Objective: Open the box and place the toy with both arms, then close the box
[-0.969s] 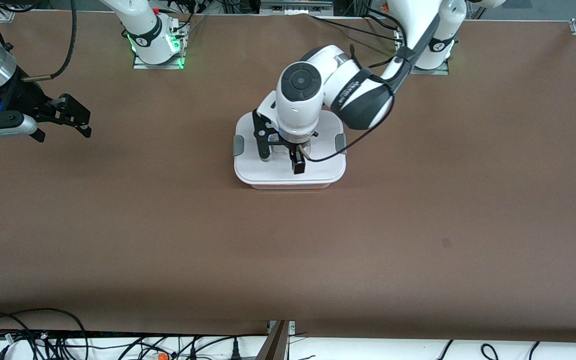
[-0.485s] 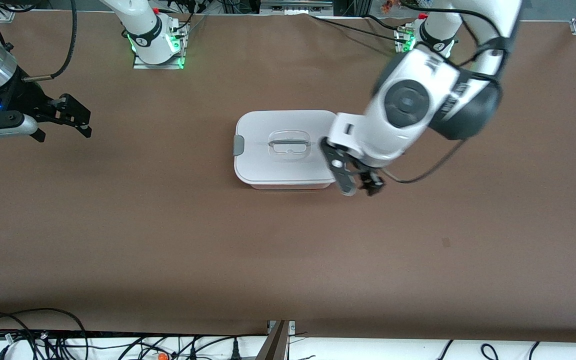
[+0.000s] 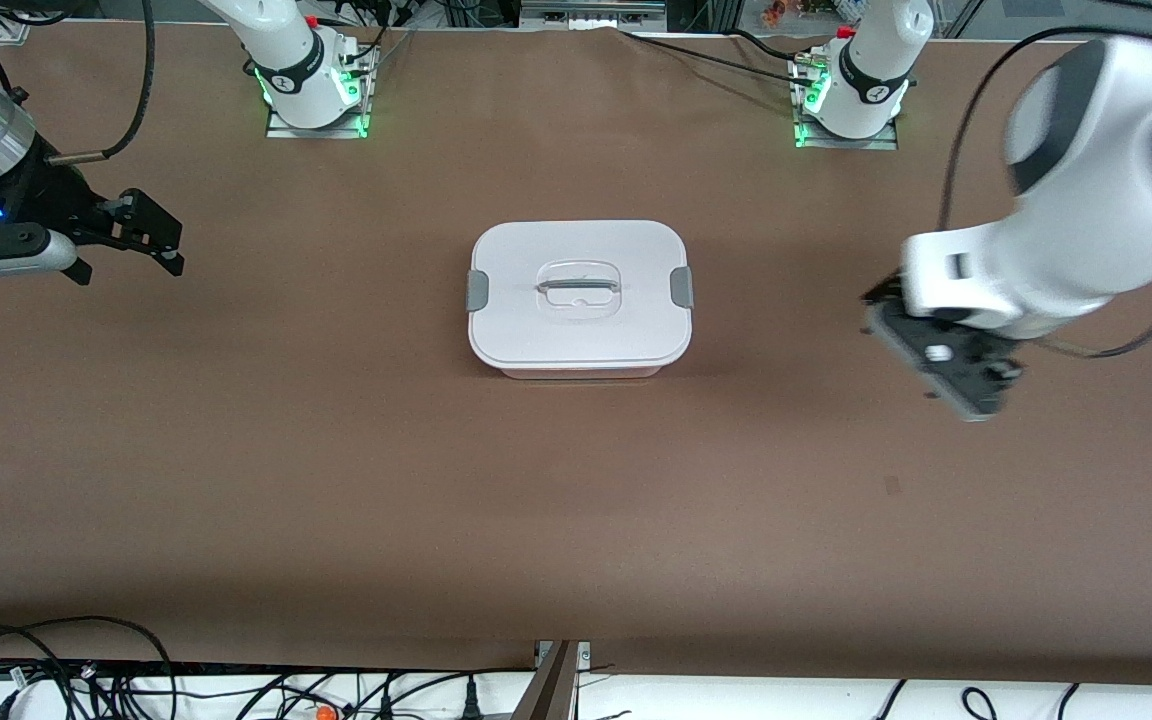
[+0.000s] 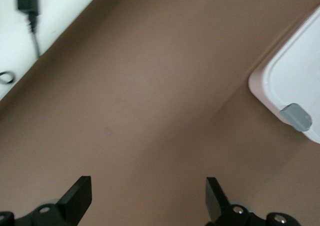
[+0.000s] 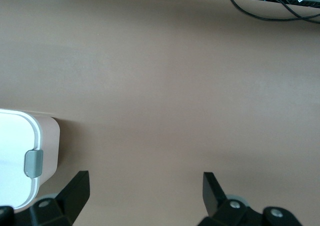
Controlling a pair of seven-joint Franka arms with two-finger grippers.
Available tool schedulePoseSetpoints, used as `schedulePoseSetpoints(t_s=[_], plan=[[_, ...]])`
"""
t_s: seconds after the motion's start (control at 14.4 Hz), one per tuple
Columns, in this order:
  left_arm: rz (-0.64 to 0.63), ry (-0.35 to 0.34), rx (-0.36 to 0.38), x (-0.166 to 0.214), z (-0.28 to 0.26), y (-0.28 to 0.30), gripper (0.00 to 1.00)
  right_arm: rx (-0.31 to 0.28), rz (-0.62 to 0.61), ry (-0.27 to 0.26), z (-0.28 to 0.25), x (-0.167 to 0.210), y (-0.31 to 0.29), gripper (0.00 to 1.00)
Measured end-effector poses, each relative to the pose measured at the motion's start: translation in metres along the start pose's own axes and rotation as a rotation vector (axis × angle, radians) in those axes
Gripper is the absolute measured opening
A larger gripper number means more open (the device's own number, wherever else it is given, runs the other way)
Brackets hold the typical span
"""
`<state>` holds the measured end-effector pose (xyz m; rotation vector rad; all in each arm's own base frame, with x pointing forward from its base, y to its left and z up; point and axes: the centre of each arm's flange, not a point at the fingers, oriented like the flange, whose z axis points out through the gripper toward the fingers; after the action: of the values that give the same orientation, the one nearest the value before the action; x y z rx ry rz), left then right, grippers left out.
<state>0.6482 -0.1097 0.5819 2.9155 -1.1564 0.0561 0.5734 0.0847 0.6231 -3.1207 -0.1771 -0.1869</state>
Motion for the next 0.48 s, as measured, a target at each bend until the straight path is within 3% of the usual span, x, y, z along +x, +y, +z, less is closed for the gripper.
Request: schedulePoseSetpoints(t_s=[0.48], plan=[[-0.372, -0.026, 0.038, -0.117, -0.024, -0.092, 1.00, 0.000, -0.002, -0.006, 0.003, 0.001, -0.001, 1.00]])
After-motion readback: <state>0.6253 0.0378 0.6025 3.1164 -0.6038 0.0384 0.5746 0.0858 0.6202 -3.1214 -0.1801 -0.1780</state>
